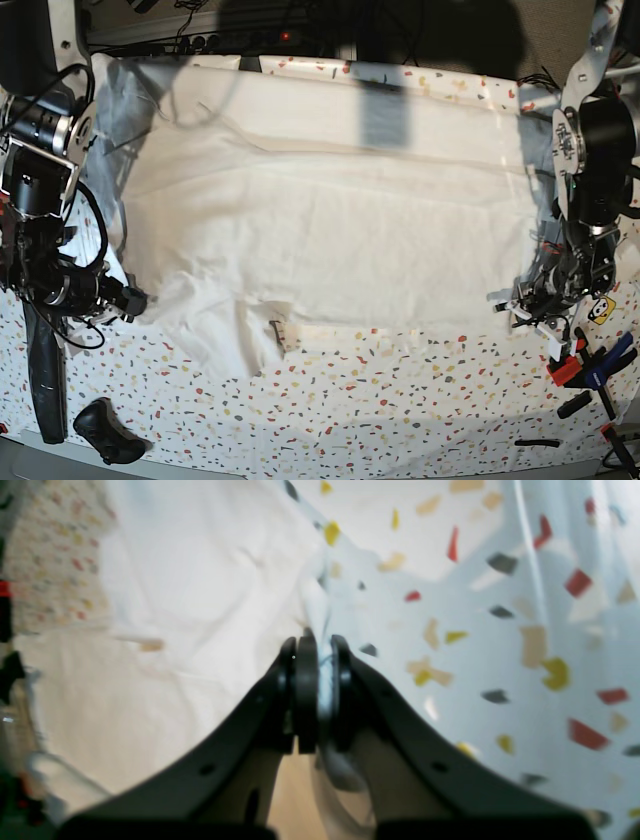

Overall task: Fold the T-shirt properly
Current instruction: 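Grasp the opposite side edge of the shirt with the left gripper, then hold both side edges and pull them apart to smooth the shirt, then lift both side edges and fold the shirt lengthwise toward the robot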

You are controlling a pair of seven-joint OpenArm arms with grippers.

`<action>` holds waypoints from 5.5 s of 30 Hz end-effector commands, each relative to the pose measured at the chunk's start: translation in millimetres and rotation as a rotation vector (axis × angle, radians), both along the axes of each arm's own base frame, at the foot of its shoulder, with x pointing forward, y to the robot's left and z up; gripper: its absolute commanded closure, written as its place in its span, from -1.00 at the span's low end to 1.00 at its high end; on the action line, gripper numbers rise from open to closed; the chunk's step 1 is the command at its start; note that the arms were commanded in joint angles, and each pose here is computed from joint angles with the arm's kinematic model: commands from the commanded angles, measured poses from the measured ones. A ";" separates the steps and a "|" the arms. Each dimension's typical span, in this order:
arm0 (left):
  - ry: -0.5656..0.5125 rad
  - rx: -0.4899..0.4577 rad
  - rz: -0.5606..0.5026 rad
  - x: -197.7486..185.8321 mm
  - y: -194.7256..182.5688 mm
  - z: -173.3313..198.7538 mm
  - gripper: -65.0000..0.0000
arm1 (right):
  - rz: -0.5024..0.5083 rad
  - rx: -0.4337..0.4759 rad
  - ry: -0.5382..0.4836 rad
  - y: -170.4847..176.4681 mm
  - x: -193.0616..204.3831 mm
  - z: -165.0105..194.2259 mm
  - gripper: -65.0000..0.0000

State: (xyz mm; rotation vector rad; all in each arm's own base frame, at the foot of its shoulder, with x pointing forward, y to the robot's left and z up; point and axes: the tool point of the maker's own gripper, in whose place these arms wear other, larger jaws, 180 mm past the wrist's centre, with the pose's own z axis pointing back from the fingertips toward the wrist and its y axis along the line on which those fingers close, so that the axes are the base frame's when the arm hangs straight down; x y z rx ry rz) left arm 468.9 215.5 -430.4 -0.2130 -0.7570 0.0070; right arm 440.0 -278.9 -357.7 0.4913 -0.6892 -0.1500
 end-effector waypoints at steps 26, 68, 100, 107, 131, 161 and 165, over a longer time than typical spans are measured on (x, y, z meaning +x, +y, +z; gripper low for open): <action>0.029 0.004 -0.023 -2.2 -0.9 -0.5 1.00 | 0.073 0.103 -0.017 -10.0 -13.2 44.4 1.00; 0.008 0.002 -0.019 0.6 -0.7 2.0 1.00 | 0.355 0.012 -0.073 101.2 -138.8 3.7 0.15; 0.004 0.002 -0.018 1.1 -0.7 2.4 1.00 | -0.166 -0.031 -0.174 -33.0 -16.4 15.2 -0.16; 0.004 0.002 -0.019 1.1 -0.9 2.4 1.00 | -0.159 0.008 -0.133 -22.1 -20.0 0.1 -0.16; 0.019 -0.001 -0.029 -0.9 -2.7 1.0 1.00 | -0.136 0.077 -0.178 21.6 1.1 3.0 1.00; -0.142 -0.318 0.071 16.0 51.1 75.4 1.00 | 0.087 0.077 -0.385 39.7 14.8 123.8 1.00; -0.141 -0.336 0.071 17.0 50.2 79.0 1.00 | 0.105 0.095 -0.399 35.0 10.7 134.6 1.00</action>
